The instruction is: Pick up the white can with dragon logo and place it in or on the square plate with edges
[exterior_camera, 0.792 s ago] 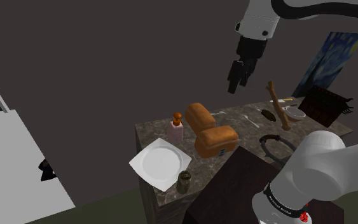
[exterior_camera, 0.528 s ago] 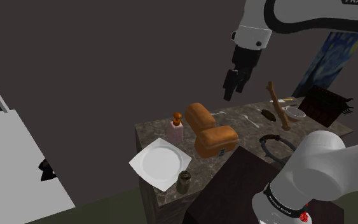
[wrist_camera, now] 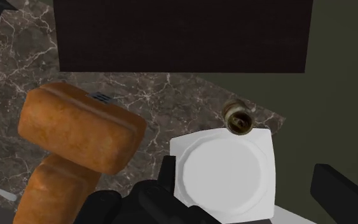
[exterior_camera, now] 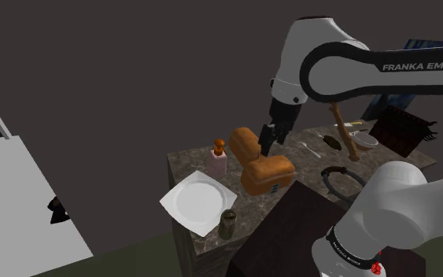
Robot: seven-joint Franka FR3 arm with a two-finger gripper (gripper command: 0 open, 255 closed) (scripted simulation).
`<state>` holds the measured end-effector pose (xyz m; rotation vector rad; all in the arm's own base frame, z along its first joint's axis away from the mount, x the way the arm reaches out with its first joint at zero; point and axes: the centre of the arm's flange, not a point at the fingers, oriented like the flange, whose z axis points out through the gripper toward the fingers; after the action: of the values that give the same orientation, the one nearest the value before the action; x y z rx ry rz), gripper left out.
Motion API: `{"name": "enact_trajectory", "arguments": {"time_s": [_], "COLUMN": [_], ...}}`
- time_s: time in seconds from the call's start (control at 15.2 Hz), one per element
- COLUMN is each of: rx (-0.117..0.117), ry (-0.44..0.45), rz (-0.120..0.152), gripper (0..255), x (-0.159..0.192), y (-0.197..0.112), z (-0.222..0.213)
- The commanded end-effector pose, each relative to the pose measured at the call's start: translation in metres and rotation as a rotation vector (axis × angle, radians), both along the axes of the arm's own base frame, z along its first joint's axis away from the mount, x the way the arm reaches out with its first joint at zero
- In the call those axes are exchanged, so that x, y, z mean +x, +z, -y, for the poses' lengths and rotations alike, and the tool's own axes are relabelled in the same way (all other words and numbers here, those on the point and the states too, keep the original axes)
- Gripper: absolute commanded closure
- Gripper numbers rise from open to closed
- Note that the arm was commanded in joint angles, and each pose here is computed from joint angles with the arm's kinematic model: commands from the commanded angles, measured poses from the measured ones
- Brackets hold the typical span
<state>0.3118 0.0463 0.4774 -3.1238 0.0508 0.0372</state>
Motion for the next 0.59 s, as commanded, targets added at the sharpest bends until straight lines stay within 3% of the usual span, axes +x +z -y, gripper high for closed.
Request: {"name": "enact_trajectory", "arguments": {"time_s": [0.0,0.53], "rx": [-0.002,-0.008], "ry": [-0.01,-0.045], "rz": [0.003,0.01], "gripper": [0,0], "x": [0.005,0.015], "y": [-0.026,-0.127], "z": [-0.008,-0.039]}}
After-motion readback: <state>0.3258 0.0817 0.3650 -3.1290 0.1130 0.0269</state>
